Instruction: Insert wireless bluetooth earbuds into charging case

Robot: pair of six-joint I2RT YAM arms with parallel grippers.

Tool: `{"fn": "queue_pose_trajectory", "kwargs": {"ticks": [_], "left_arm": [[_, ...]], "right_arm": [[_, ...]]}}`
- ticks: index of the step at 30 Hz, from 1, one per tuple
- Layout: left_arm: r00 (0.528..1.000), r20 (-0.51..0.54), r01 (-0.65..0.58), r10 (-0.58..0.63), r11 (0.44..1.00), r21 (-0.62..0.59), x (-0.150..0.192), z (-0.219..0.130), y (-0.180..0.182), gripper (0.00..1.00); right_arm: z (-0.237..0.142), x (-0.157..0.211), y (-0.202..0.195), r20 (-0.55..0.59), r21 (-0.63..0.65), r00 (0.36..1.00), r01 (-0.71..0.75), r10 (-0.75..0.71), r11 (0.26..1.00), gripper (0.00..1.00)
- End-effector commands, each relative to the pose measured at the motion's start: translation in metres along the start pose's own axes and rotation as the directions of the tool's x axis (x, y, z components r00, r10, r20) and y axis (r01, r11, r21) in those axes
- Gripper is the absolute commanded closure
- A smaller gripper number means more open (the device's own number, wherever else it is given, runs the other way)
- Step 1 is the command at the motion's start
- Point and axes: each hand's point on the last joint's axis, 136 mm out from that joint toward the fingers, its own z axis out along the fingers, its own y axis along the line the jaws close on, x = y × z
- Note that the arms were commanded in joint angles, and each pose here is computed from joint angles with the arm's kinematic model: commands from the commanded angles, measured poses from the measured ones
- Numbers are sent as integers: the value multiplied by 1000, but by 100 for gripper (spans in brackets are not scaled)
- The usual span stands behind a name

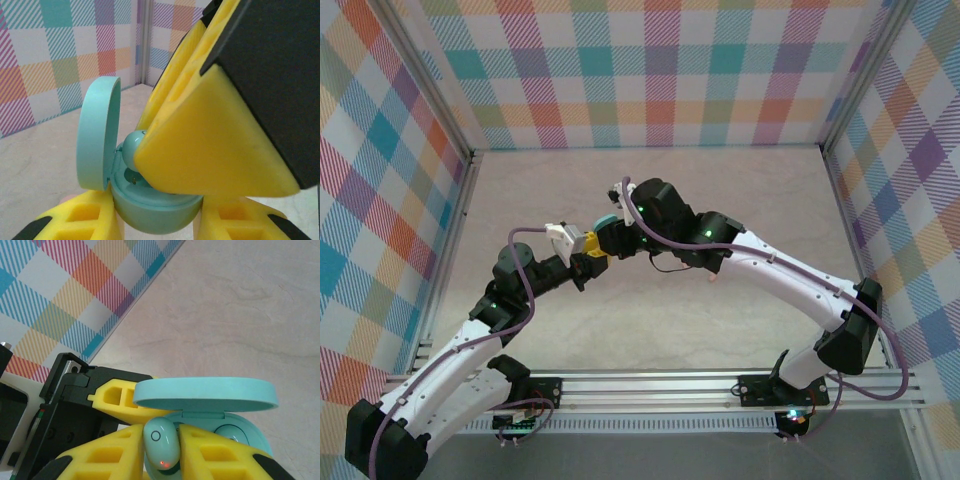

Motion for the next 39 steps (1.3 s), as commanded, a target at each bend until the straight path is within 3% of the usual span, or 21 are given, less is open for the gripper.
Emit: {"fn": "queue_pose_trajectory", "kwargs": {"ticks": [1,18,35,39], "left_arm": [[996,71,-55,54,998,11,-27,-1,-6,76],[996,78,-52,50,998,23,-31,-1,-8,76],[996,74,-41,39,999,22,-27,-4,-9,76],[997,73,-35,33,999,30,-26,-6,-11,76]], "right_arm": [[-1,-9,6,26,2,999,25,-25,1000,74],[-5,-6,8,19,-10,1000,20,-20,1000,70],[-54,-41,23,155,-13,983,98,-95,995,68],[-69,-52,21,188,34,969,155,-159,987,66]]}}
